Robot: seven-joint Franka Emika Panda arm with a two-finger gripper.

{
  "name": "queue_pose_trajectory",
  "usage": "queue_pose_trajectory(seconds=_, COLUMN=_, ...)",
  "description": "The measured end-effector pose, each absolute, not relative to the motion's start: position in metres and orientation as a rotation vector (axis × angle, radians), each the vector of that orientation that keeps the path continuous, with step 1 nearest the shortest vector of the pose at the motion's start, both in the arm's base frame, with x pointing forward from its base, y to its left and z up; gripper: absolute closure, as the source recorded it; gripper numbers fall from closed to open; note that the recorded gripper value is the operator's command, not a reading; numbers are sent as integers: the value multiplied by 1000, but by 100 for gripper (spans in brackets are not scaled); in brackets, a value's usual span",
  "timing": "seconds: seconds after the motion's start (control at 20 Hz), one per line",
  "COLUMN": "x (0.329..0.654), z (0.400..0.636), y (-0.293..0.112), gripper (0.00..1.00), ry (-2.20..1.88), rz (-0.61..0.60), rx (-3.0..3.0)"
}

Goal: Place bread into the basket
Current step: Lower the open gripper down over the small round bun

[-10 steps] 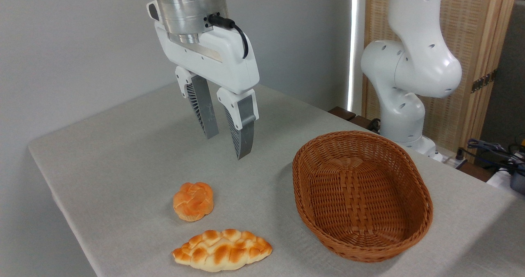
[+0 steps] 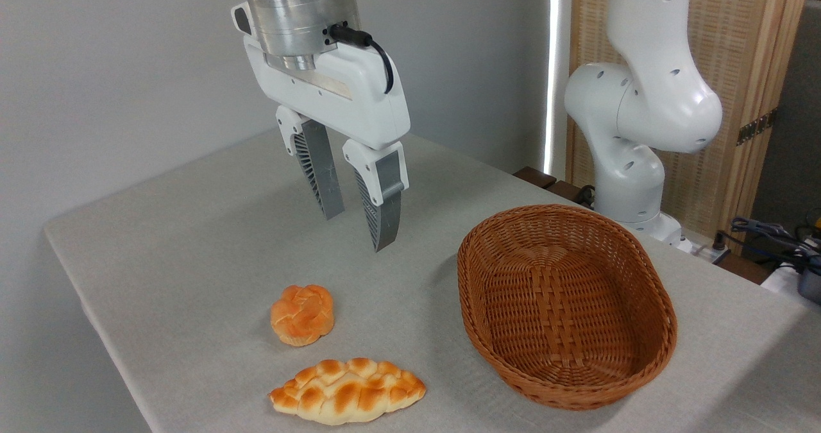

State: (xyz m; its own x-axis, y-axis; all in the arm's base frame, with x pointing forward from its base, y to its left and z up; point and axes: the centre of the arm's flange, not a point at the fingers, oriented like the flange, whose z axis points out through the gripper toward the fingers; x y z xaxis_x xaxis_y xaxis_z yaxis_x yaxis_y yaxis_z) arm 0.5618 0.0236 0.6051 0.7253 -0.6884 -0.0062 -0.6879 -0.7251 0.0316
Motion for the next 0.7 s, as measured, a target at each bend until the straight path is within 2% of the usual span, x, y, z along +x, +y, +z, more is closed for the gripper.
queue_pose_trajectory(seconds=0.4, x=562, z=607, y=-6, gripper=0, ry=-1241, rz=-7, rx=2843)
queue_pose_trajectory(seconds=0.7, x=579, z=584, y=-12, gripper=0, ry=-1284, rz=119, rx=2859)
